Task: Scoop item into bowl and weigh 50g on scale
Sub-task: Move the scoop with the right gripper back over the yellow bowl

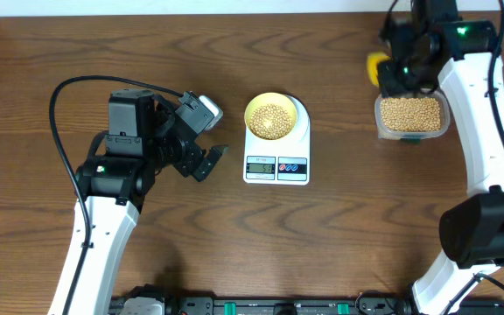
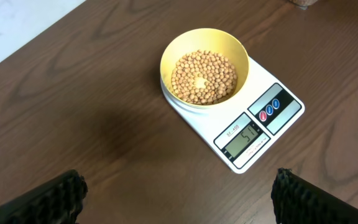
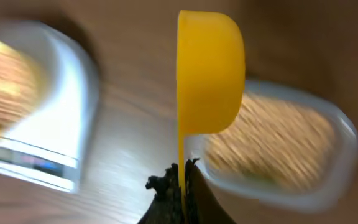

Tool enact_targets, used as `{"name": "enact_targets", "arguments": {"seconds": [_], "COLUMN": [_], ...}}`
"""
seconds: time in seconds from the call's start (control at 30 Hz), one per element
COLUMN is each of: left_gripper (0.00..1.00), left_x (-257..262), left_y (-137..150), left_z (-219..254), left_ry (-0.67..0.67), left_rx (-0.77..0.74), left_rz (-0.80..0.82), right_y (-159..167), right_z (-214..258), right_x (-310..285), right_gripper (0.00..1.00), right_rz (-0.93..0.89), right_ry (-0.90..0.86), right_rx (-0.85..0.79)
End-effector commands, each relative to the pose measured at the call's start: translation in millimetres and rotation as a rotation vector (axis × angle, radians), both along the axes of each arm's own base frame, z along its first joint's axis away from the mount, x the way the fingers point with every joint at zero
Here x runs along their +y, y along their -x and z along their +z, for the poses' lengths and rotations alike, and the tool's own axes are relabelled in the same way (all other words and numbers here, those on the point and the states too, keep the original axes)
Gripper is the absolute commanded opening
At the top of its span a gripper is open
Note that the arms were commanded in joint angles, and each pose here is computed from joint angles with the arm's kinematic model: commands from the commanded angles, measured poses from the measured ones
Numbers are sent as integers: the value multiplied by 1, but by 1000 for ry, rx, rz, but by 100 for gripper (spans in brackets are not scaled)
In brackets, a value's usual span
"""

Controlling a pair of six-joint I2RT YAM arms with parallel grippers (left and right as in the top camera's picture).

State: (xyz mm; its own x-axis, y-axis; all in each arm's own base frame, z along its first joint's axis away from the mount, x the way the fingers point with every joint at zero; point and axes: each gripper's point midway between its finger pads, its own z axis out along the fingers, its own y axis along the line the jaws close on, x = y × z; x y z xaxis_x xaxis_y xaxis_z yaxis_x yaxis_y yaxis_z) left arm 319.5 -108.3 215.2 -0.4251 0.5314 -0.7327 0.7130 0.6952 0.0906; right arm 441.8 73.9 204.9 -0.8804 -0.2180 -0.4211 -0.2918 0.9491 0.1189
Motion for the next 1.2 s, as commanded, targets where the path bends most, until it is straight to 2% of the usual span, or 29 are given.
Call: {"name": "enact_targets", "arguments": {"seconds": [0.0,0.2,0.5,0.8,1.17], "left_gripper": [97,97,97,97,97], "left_x": [3,3,3,3,3], "left_y": [1,1,1,1,1], "left_z": [-3,-3,-3,-3,-3], "left_ry": [2,1,2,2,2], "left_rx": [9,9,9,9,9], "left_rz": [18,17,18,18,18], "right_y": [0,1,17,44,61], "right_z": [37,54,7,-27,-61], "right_x": [72,130,179,184,174], "right_gripper": [1,1,1,1,1], "right_rz": [146,291,383,436,414], "right_ry": [-322,-389,-280,-212,-149], "right_rx": [-49,-133,-47,81,225]}}
